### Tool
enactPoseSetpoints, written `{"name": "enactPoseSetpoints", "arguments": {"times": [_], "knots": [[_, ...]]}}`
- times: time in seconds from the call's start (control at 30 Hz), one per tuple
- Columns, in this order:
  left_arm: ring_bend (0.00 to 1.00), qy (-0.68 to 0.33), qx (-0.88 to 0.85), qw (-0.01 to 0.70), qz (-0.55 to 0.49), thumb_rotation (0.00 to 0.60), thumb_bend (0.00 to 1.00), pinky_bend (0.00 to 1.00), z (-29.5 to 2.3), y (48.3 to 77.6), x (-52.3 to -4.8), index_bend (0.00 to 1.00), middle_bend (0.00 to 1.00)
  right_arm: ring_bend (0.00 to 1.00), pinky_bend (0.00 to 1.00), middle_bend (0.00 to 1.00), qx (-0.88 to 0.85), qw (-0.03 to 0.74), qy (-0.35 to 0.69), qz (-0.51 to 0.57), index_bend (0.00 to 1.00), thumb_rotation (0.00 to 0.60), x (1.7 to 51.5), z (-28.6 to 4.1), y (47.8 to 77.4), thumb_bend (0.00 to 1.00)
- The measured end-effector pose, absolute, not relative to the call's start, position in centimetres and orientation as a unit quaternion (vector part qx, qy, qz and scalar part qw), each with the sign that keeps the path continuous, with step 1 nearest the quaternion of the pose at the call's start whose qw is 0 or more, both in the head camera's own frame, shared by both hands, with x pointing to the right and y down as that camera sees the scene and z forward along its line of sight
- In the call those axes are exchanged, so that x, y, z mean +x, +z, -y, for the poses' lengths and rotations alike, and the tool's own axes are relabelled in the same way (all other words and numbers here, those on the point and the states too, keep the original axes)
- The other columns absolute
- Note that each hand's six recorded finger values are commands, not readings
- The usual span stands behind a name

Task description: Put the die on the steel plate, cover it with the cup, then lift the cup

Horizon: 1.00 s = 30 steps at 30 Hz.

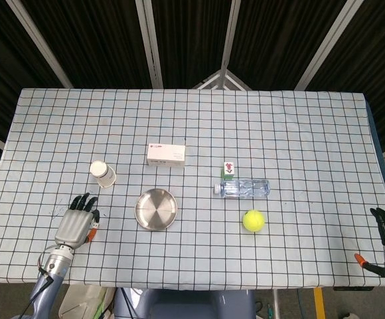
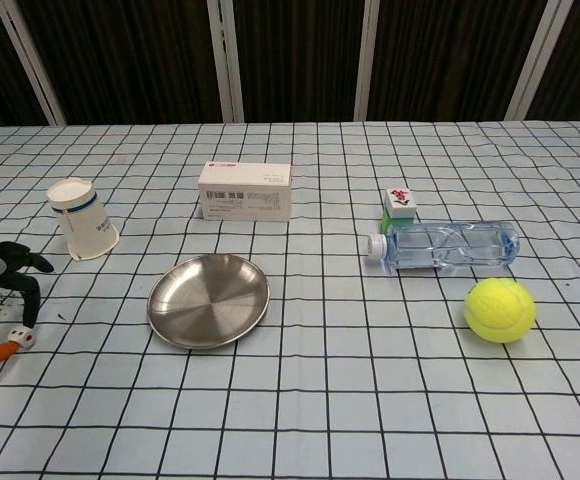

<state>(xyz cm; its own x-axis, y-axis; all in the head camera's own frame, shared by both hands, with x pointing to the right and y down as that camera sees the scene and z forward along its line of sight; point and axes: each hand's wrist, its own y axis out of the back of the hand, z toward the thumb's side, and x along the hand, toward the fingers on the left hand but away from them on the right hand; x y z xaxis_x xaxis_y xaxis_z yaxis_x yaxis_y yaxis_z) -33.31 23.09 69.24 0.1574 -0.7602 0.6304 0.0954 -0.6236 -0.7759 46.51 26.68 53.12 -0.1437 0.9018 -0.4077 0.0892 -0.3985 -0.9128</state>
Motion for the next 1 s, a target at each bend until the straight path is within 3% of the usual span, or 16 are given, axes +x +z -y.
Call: {"name": "enactPoseSetpoints", "arguments": {"times": [0.27,0.53,0.87,1.0], "knots": [[0.00,-0.565,-0.680,0.375,-0.278,0.600,0.52,0.09,-21.4,67.6,-31.6,0.57,0.17,0.12,0.05,0.12,-0.566,0.330,0.617,0.437,0.11,0.600,46.4,-26.7,53.2,0.04],[0.00,-0.487,-0.709,0.421,-0.288,0.600,0.52,0.10,-17.5,66.1,-24.5,0.57,0.18,0.12,0.05,0.12,-0.564,0.327,0.616,0.443,0.11,0.600,46.8,-26.7,53.0,0.04],[0.00,-0.468,-0.749,0.392,-0.259,0.600,0.52,0.10,-16.5,69.2,-16.5,0.57,0.19,0.12,0.05,0.12,-0.557,0.325,0.616,0.453,0.11,0.600,47.4,-26.5,52.6,0.04],[0.00,-0.474,-0.750,0.388,-0.250,0.600,0.52,0.10,-16.7,70.2,-15.5,0.57,0.20,0.12,0.05,0.12,-0.556,0.325,0.614,0.456,0.11,0.600,47.5,-26.5,52.5,0.04]]}}
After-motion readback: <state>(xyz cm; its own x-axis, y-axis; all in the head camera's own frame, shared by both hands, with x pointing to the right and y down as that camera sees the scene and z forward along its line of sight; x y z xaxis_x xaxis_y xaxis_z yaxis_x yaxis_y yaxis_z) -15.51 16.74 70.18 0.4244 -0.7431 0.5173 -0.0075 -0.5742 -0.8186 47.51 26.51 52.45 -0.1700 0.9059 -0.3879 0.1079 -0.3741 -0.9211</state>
